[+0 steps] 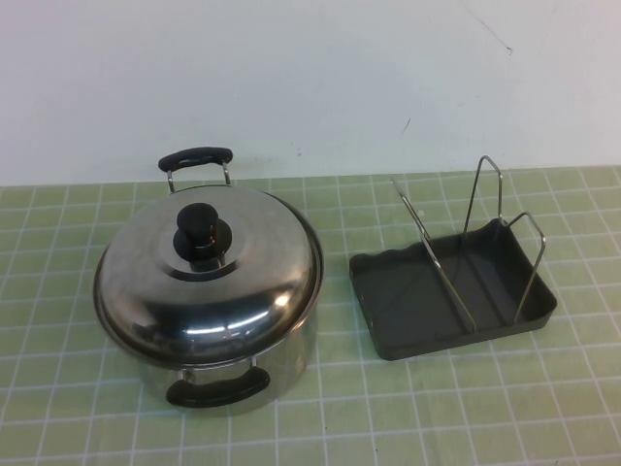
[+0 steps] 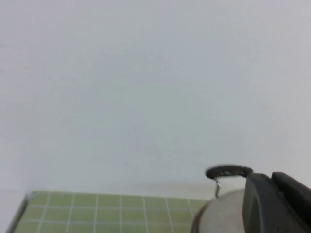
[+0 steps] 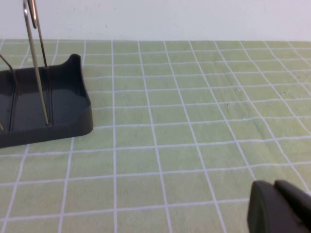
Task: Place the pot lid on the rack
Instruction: Open the pot, then hand over the pot lid
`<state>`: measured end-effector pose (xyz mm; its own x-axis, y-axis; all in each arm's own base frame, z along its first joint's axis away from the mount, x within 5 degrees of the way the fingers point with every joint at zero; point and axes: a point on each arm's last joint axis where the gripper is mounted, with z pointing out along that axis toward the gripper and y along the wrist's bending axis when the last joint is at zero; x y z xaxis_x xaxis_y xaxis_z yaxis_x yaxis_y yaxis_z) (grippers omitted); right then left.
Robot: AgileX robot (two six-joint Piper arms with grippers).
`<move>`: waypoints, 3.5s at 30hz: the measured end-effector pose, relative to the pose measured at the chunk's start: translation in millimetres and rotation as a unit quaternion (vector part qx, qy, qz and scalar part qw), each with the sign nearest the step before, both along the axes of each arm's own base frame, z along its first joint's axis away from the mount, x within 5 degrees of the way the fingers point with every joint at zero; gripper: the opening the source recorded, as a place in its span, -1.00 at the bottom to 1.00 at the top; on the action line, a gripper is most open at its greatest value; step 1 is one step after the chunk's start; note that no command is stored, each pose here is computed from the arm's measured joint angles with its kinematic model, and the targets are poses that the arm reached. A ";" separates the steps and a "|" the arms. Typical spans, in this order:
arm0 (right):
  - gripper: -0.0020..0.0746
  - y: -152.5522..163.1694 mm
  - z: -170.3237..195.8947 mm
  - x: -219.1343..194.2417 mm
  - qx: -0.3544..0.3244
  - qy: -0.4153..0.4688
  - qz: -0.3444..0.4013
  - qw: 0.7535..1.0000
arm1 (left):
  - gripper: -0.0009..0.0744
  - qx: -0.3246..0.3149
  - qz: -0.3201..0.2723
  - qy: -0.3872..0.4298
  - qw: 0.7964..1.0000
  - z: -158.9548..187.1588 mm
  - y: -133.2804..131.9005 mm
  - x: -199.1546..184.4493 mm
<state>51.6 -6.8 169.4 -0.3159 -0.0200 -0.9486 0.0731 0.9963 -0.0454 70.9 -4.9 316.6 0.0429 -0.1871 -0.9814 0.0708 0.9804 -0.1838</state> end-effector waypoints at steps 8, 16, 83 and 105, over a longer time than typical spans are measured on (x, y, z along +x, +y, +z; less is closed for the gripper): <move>-0.95 0.0 0.0 0.0 0.000 0.000 0.000 1.000 | -0.98 -0.037 -0.043 -0.014 0.998 6.9 -10.2 60.0; -0.95 0.0 0.0 0.0 0.000 0.000 0.000 1.000 | -0.62 0.077 -0.118 0.057 0.988 -18.6 -40.4 111.8; -0.95 29.9 20.0 -0.1 0.461 -0.035 0.053 0.885 | -0.15 -0.208 -0.423 -0.065 0.879 -0.9 -112.9 135.7; 0.24 99.7 148.4 67.1 0.466 0.095 0.401 0.783 | -0.15 -0.170 -0.442 -0.049 0.879 -11.1 -118.8 137.7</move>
